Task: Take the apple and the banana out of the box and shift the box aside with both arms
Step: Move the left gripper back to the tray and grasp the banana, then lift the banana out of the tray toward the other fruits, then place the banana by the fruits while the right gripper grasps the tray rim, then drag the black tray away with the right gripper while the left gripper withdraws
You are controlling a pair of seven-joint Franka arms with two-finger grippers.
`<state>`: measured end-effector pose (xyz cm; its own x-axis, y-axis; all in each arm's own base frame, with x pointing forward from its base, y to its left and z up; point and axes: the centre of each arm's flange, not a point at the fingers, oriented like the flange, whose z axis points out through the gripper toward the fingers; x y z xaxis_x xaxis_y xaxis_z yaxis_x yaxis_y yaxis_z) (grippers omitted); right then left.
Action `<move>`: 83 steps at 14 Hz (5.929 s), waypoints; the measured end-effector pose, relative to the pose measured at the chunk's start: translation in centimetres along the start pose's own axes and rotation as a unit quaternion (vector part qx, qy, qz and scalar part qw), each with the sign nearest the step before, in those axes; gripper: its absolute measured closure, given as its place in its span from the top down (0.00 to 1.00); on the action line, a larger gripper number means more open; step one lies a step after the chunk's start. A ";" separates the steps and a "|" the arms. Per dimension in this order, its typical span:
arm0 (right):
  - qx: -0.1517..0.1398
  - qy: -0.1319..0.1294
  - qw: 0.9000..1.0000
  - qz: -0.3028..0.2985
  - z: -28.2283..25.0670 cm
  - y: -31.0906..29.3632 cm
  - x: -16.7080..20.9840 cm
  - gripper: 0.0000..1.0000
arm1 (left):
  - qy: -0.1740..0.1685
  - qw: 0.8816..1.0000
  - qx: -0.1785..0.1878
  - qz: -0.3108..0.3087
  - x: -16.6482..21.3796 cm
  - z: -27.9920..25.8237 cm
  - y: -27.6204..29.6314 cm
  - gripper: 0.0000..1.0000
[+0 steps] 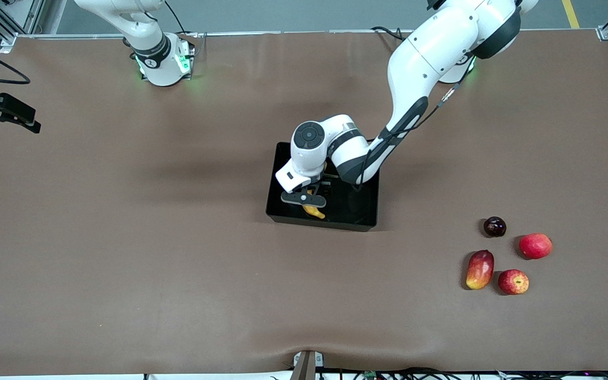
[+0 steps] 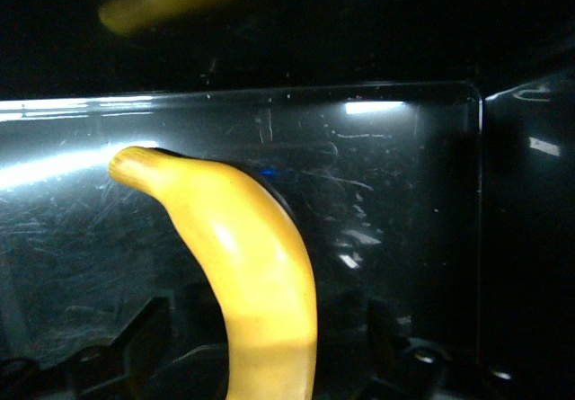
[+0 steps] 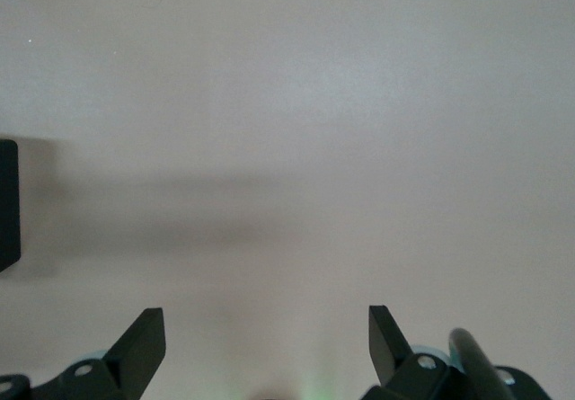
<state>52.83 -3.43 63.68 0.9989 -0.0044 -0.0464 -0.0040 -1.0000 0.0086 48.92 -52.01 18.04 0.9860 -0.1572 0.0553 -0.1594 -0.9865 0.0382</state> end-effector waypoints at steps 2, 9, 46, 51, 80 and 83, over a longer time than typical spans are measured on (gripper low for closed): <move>0.000 0.000 1.000 0.000 0.0 0.0 0.0 1.00 | 0.000 1.000 -0.001 -0.001 0.1 0.2 -0.1 0.71; 0.000 0.000 1.000 0.000 0.0 0.0 0.0 1.00 | 0.024 1.000 0.004 -0.002 1.7 -3.6 -0.1 0.38; 0.048 -0.060 0.996 0.037 25.1 -36.3 6.0 1.00 | -0.012 0.984 0.063 0.167 11.1 -3.0 -40.4 0.38; 0.055 -0.046 0.996 0.057 31.5 -41.6 3.4 1.00 | -0.011 0.985 0.064 0.158 11.0 -1.6 -42.0 0.43; 0.041 -0.074 0.991 0.104 28.0 -33.5 6.9 0.05 | 0.044 0.996 0.073 -0.022 7.4 -42.3 -42.7 1.00; 0.048 -0.080 0.991 0.096 25.6 -26.3 9.0 0.05 | 0.044 0.997 0.059 -0.017 6.0 -44.4 -40.7 1.00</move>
<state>60.78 22.57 37.50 0.9592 -0.1875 -0.2114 -0.2047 -0.9768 -0.0625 59.12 -10.77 61.16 0.9818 -0.1239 0.1438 -0.1140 -0.9906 -0.0750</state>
